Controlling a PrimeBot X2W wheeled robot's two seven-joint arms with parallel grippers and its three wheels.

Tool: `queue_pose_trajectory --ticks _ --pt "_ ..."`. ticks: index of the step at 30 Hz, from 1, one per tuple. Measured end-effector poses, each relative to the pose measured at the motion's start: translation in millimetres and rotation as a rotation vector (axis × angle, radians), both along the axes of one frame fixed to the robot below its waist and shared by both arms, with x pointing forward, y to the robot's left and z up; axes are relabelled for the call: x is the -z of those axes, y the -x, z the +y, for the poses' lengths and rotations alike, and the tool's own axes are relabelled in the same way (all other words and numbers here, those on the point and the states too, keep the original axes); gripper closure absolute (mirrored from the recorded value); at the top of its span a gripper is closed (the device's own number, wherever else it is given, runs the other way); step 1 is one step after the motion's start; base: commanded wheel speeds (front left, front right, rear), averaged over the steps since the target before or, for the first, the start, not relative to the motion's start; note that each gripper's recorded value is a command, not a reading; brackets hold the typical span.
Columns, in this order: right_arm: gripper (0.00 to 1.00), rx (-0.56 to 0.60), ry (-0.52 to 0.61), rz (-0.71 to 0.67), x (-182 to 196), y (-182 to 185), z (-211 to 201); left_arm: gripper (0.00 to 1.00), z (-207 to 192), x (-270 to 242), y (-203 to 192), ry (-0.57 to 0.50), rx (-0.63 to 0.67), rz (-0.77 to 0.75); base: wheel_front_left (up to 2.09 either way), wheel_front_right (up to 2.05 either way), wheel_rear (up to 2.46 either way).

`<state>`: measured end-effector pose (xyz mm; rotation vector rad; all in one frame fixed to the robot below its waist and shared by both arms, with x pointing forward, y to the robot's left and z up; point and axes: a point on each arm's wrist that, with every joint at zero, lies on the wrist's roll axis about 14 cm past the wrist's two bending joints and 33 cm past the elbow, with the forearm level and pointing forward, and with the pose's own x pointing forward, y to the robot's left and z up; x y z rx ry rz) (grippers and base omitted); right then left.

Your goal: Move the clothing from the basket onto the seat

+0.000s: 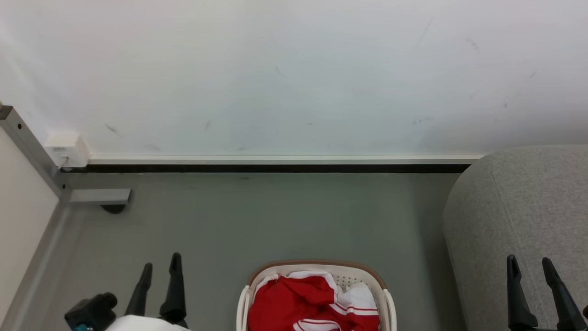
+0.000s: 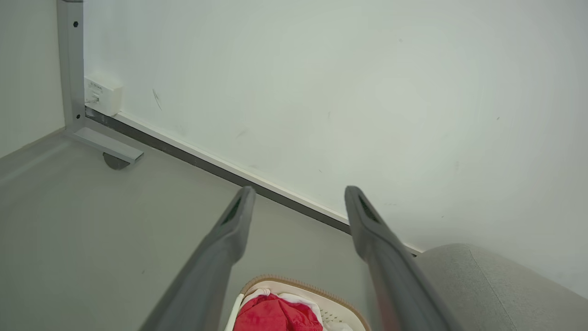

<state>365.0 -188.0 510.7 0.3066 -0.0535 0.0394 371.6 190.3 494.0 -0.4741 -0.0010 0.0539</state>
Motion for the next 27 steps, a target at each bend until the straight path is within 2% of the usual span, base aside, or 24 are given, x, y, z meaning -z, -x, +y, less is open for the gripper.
queue_pose_trajectory --ticks 10,20,27 --pt "0.0 0.0 0.087 0.002 4 2 -2 0.0 2 1 5 -0.098 0.0 -0.006 0.0 0.0 0.0" --pt "0.0 0.045 0.077 -0.002 7 4 -12 0.0 2 2 7 -0.189 0.005 -0.009 0.0 0.0 0.0" --pt "0.0 0.041 0.119 0.002 10 5 -10 0.0 1 0 7 -0.246 0.015 -0.021 0.0 0.0 0.0"
